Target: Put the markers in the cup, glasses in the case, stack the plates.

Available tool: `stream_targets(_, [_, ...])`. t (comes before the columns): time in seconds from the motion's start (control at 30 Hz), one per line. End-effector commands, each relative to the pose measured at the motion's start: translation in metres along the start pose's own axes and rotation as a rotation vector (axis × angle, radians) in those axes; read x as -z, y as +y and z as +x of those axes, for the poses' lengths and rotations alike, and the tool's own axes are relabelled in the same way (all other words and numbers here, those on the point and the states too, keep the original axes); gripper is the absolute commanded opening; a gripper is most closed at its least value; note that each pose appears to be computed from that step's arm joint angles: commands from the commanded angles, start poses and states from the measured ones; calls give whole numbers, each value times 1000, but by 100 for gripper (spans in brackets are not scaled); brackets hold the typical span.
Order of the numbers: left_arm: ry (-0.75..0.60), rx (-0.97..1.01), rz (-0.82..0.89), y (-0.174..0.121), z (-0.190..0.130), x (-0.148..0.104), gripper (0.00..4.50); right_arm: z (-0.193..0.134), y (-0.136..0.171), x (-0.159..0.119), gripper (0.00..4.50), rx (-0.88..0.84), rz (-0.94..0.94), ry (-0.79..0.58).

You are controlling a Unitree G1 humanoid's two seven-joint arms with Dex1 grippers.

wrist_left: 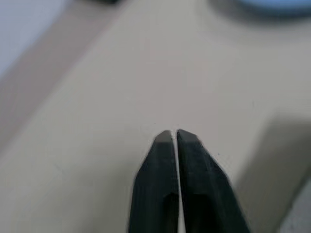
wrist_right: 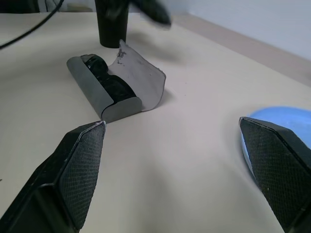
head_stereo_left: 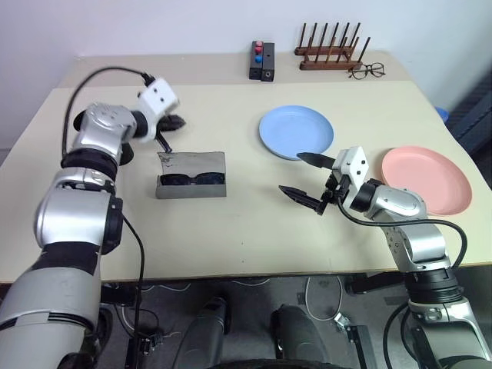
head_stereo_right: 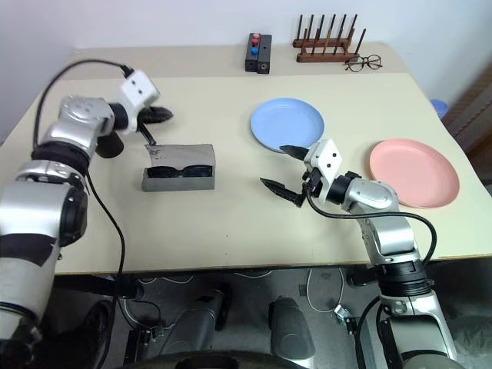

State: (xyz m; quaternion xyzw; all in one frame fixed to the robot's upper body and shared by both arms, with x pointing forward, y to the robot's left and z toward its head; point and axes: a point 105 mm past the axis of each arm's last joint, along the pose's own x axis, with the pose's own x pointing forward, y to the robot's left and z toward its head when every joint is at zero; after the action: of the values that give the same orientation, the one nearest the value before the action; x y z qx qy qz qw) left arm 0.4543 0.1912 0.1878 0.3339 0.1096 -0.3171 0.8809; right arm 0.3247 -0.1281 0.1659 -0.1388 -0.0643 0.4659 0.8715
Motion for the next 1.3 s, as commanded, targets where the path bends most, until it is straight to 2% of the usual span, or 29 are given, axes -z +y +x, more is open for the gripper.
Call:
stream_targets(0.03, [5, 12, 32, -4, 3, -1, 5, 0, 0, -12, 450, -2, -37, -36])
stream_targets(0.13, [23, 79, 6, -14, 5, 5, 5, 0, 1, -12, 450, -1, -37, -35])
stream_targets(0.37, [18, 307, 9, -28, -9, 0, 5, -2, 1, -10, 450, 8, -38, -29])
stream_targets(0.6, [54, 452, 28, -42, -19, 10, 5, -1, 0, -9, 450, 12, -38, -30])
stream_targets(0.77, [25, 488, 17, -44, -24, 7, 5, 0, 0, -8, 450, 10, -37, -33])
stream_targets(0.93, [-44, 581, 3, -53, -32, -1, 5, 0, -2, -8, 450, 14, -38, -29])
stream_targets(1.07, [-193, 537, -77, -44, -33, -28, 5, -2, -10, -8, 450, 46, -46, -28])
stream_targets(1.17, [-410, 456, -197, -25, -39, -64, 85, -6, -25, -11, 450, 122, -49, -35])
stream_targets(1.3, [-574, 459, -249, -23, -46, -85, 284, -20, -53, -9, 450, 247, -85, 26])
